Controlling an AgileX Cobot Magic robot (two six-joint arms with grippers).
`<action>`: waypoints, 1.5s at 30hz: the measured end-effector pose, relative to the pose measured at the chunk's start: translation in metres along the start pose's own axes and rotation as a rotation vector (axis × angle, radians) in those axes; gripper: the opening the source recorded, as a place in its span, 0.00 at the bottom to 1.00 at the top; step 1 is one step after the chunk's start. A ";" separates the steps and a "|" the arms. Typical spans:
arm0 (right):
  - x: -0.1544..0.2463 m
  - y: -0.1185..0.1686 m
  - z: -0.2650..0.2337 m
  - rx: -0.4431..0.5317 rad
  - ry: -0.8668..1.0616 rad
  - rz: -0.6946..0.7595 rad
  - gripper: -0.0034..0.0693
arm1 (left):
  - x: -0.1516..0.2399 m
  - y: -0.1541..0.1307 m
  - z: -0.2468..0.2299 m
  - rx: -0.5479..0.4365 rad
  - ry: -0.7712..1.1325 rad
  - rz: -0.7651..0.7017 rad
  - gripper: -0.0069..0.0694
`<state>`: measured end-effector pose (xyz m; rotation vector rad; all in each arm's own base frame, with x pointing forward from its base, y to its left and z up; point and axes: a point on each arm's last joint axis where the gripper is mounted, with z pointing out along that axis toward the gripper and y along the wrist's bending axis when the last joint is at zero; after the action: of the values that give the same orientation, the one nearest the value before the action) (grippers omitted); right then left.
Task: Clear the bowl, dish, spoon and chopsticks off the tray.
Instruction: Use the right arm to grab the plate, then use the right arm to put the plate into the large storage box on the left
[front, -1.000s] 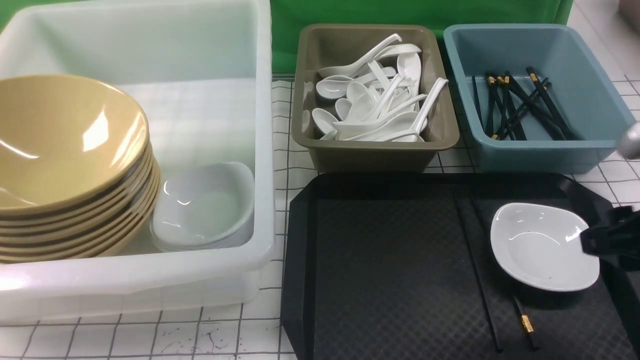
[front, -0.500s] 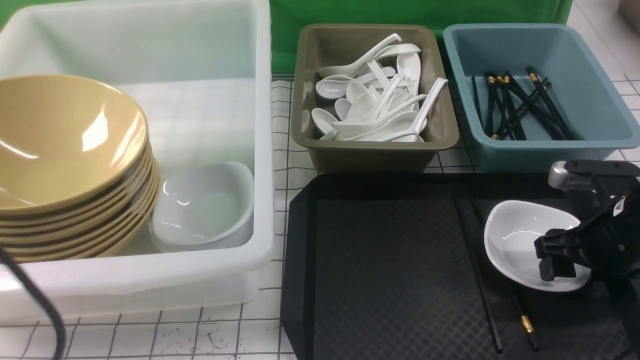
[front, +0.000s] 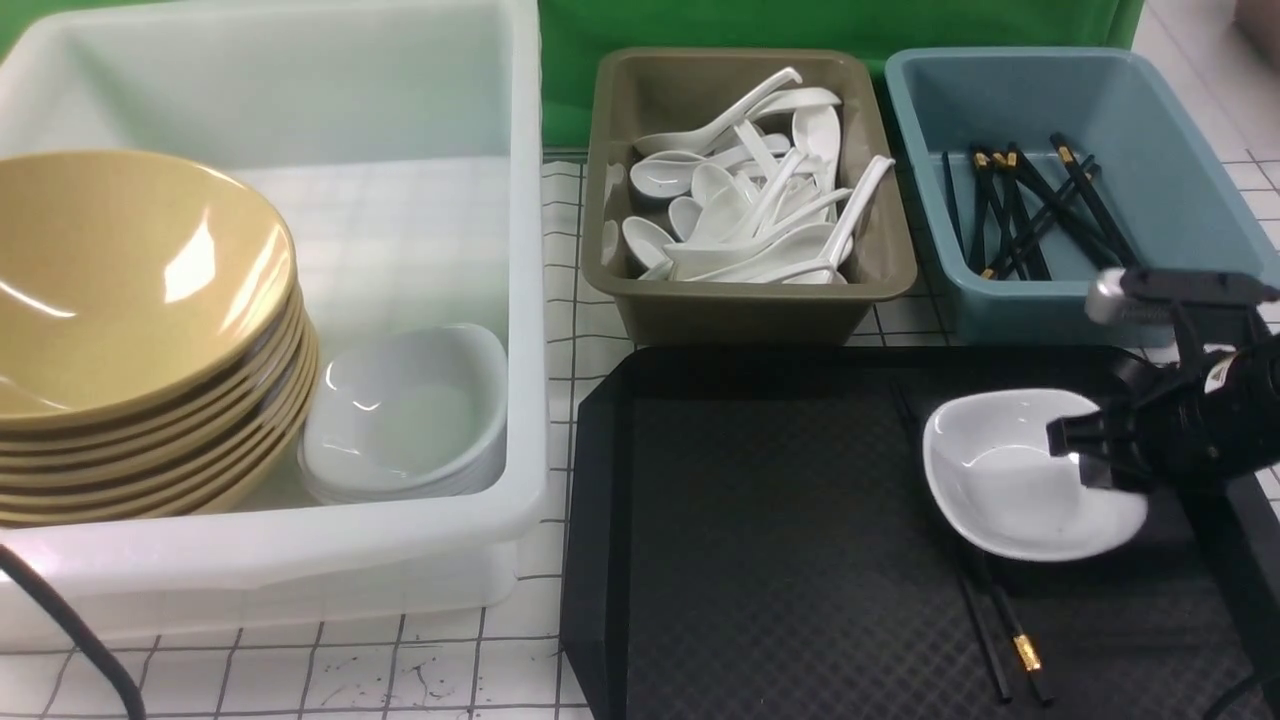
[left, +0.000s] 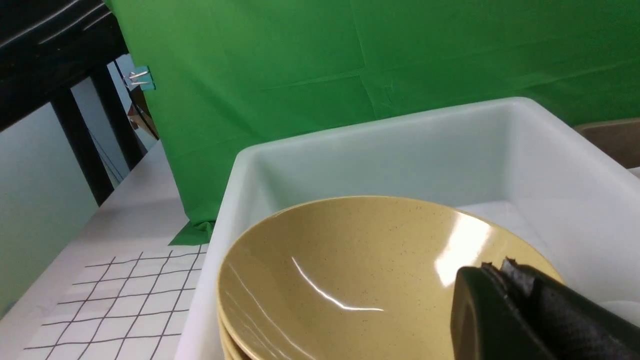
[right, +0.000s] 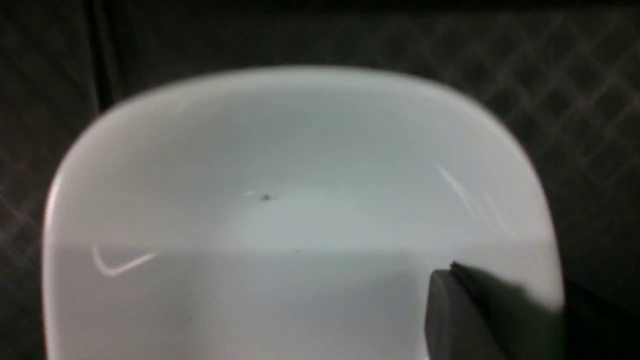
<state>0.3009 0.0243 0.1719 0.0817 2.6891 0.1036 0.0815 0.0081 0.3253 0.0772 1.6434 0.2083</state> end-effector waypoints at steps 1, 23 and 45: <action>-0.003 0.001 -0.007 -0.005 -0.001 -0.013 0.29 | 0.001 0.000 0.000 -0.001 -0.003 0.003 0.08; -0.086 0.281 -0.100 -0.529 -0.236 -0.453 0.15 | 0.007 -0.004 0.004 0.012 -0.049 0.030 0.08; -0.102 0.252 -0.110 -0.055 -0.065 -0.675 0.62 | 0.009 -0.004 0.004 0.011 -0.030 -0.026 0.08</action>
<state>0.3551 0.2608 0.3363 -0.8126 2.4987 -0.0355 0.0852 0.0067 0.3152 0.0672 1.6146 0.1776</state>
